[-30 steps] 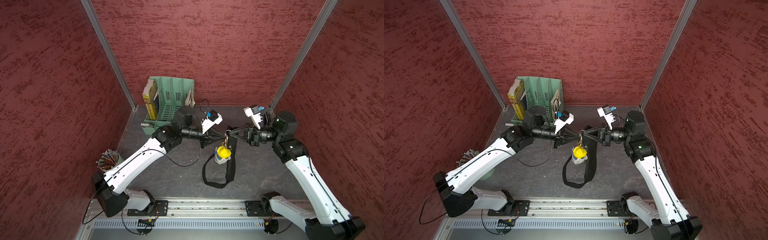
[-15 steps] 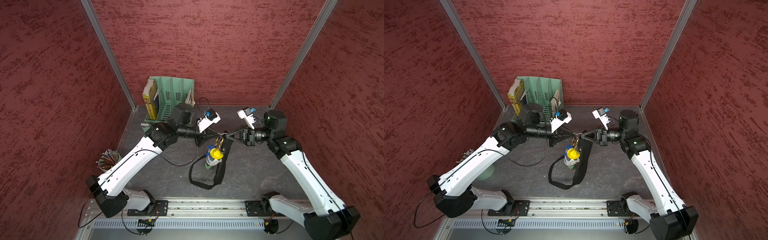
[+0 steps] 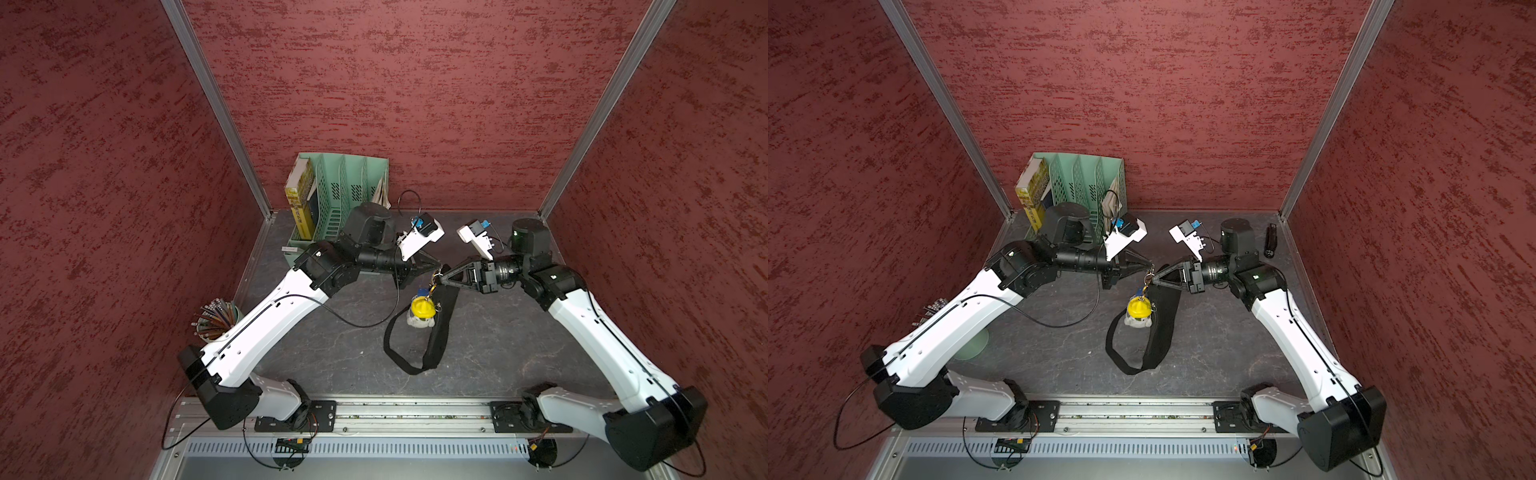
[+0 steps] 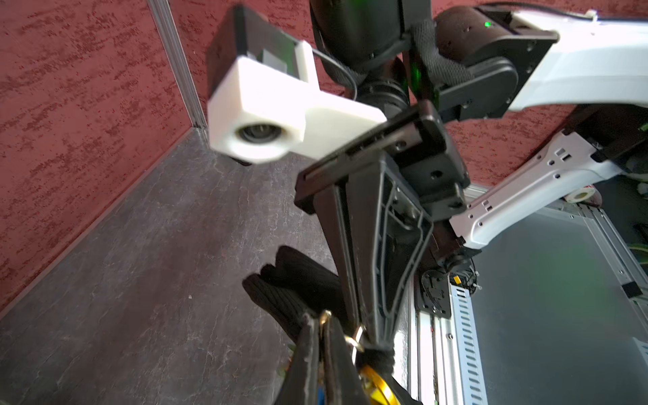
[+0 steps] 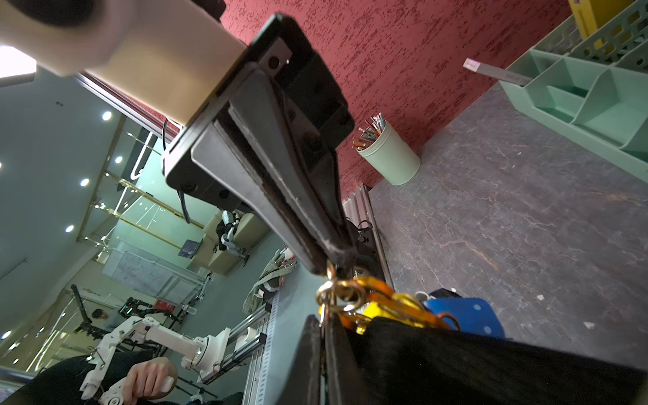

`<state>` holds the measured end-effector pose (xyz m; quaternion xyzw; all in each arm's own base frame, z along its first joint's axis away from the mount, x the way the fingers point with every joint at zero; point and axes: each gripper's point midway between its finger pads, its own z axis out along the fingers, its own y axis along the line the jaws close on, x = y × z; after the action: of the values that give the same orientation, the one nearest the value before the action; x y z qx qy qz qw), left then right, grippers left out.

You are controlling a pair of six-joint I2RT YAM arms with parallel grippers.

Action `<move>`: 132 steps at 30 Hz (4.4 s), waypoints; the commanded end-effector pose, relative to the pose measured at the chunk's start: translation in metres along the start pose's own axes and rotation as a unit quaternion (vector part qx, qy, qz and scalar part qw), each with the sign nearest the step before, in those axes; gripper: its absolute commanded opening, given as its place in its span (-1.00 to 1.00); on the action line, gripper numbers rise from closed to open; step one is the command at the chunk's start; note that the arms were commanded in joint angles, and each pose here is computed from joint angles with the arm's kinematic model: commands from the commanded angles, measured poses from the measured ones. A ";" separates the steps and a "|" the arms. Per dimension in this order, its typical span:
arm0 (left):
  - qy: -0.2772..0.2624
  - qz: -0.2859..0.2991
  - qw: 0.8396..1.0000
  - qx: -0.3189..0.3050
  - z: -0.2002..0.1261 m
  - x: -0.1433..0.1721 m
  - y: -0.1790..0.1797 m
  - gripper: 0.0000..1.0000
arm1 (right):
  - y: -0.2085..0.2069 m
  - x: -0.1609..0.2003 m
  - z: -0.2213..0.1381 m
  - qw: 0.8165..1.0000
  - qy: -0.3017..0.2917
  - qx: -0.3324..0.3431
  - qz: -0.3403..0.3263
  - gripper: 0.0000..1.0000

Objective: Remove the decoration from the bag
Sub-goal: Remove the decoration item from the bag.

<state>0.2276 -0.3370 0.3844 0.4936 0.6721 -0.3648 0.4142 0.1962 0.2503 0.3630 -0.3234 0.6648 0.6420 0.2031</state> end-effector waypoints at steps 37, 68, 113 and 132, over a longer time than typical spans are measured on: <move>-0.089 -0.161 0.964 0.189 -0.053 0.024 -0.066 -0.54 | 0.032 -0.054 0.006 0.994 -0.057 0.012 -0.093 -1.00; -0.084 -0.135 0.982 0.105 -0.037 0.022 -0.045 -0.28 | 0.040 -0.061 0.001 0.992 -0.075 0.035 -0.096 -1.00; -0.120 -0.169 0.974 0.092 -0.010 0.012 -0.006 0.12 | 0.074 -0.064 -0.004 0.989 -0.089 -0.002 -0.114 -1.00; -0.132 -0.160 0.961 0.180 -0.030 0.005 -0.036 -0.10 | 0.069 -0.063 -0.002 0.989 -0.083 -0.003 -0.122 -1.00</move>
<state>0.2003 -0.3214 0.3809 0.3745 0.6343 -0.5854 0.3386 0.2070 0.2579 0.4374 -0.3095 0.6336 0.6400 0.3053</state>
